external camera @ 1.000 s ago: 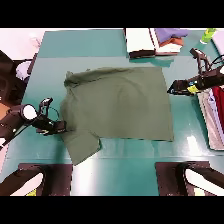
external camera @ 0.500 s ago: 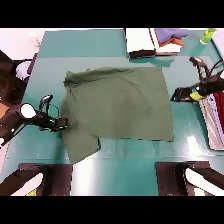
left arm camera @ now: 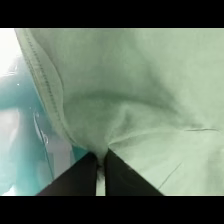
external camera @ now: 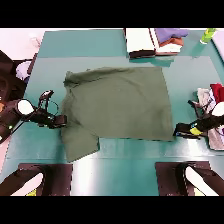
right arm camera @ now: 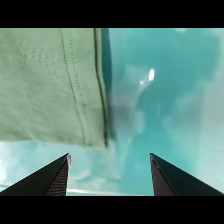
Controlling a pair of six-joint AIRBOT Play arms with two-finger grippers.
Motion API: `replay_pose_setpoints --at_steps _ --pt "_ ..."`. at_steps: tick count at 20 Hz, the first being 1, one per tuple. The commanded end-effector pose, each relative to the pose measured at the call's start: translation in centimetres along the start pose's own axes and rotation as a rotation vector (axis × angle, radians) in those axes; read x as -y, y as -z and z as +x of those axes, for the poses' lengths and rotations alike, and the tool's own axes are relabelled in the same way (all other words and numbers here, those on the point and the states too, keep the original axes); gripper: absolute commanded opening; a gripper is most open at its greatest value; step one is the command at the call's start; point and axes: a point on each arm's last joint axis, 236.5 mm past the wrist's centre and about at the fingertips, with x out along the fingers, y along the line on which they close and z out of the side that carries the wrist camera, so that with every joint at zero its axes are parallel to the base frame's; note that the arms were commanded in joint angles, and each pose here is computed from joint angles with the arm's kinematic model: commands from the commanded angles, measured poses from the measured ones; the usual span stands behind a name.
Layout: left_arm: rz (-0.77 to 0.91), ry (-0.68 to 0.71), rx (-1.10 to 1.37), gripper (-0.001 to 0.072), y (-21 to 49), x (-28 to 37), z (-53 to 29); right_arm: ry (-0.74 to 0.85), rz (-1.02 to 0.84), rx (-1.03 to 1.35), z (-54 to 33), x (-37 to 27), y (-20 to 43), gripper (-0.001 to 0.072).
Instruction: Fold the shirts.
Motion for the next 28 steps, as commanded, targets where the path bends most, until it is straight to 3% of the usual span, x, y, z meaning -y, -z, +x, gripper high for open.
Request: replay_pose_setpoints --at_steps 1,8,10,11,12,13,16,21,28 --pt "0.014 0.000 -0.005 0.0036 0.1 0.0 -0.1 -0.076 0.069 0.052 1.7 -1.2 -0.5 0.0552" --pt "0.016 0.000 -0.008 0.0036 0.2 0.0 -0.1 -0.051 -0.024 -0.048 4.0 -3.0 0.6 0.0541" --pt "0.035 0.000 -0.008 0.0036 0.2 0.0 -0.1 -0.041 -0.071 -0.047 4.3 -3.9 0.3 0.0285" --pt "0.040 0.000 -0.009 0.0036 0.2 0.0 -0.1 -0.040 -0.096 -0.040 4.0 -4.4 0.0 0.0260" --pt "0.042 0.001 -0.010 0.0036 0.1 0.1 -0.3 -0.036 -0.118 -0.027 3.5 -4.8 -0.3 0.0071" --pt "0.048 0.003 -0.004 0.0036 -0.2 0.3 -0.8 -0.025 -0.147 0.003 2.7 -5.1 -1.0 0.0018" --pt "0.094 0.024 0.137 0.0036 -3.5 2.2 -5.5 -0.022 -0.221 0.177 -2.7 -6.8 -3.9 0.0017" --pt "0.244 0.070 0.698 0.0036 -8.9 7.9 -25.9 -0.099 -0.339 0.742 -22.4 -12.2 -7.8 0.0018" --pt "0.407 0.157 1.403 0.0036 -1.7 14.3 -55.0 -0.070 -0.398 1.426 -48.6 -13.2 -0.3 0.0017"
